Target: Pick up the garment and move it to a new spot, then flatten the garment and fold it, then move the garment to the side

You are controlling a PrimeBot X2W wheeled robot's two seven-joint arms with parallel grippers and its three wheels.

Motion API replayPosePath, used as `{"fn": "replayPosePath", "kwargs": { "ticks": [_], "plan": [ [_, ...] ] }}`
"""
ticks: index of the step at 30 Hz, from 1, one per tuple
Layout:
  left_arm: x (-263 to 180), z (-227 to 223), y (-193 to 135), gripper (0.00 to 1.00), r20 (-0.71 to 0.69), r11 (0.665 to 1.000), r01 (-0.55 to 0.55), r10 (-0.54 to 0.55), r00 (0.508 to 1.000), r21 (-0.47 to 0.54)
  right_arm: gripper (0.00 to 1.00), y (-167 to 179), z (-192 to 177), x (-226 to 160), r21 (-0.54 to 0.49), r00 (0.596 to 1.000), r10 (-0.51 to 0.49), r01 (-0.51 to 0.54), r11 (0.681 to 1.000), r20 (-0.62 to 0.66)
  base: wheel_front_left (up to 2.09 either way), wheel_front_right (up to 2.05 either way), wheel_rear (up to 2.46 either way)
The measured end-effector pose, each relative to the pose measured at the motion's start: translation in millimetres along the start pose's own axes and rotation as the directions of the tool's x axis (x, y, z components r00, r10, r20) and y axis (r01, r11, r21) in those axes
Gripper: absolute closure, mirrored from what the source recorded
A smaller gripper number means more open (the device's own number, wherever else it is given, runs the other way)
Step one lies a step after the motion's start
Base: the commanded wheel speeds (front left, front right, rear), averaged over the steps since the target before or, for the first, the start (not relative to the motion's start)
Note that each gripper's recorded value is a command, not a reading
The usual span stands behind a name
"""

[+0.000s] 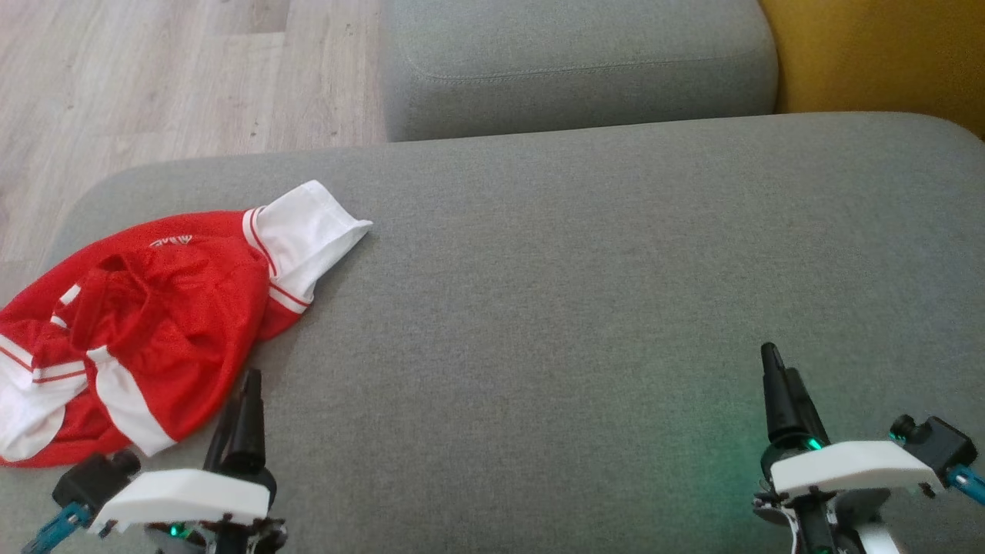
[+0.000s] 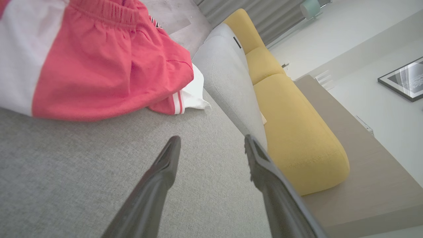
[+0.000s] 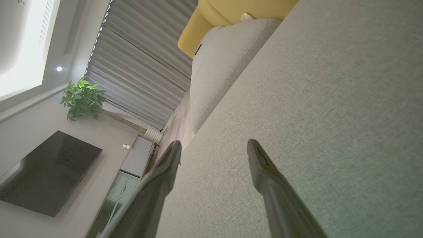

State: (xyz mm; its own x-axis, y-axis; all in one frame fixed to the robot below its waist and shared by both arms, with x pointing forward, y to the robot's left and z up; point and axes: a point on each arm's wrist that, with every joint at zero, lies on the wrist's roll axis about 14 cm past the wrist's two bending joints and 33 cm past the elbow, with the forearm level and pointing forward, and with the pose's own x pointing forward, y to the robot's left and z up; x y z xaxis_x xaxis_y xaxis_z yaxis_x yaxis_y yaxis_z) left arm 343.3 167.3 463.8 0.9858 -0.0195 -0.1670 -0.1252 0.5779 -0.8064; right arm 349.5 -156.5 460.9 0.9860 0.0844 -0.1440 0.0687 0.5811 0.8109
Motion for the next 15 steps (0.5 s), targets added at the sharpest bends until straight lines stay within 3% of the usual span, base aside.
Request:
{"fn": "replayPosePath", "kwargs": {
  "ticks": [15],
  "plan": [
    [-3.4,2.6,-9.2,0.00,0.026,0.979,0.021,-0.027,0.999,0.203,0.00,15.0,-3.5,1.4,-0.197,0.999,0.053,-0.052,0.979,0.001,0.00,0.00,0.00]
  ]
}}
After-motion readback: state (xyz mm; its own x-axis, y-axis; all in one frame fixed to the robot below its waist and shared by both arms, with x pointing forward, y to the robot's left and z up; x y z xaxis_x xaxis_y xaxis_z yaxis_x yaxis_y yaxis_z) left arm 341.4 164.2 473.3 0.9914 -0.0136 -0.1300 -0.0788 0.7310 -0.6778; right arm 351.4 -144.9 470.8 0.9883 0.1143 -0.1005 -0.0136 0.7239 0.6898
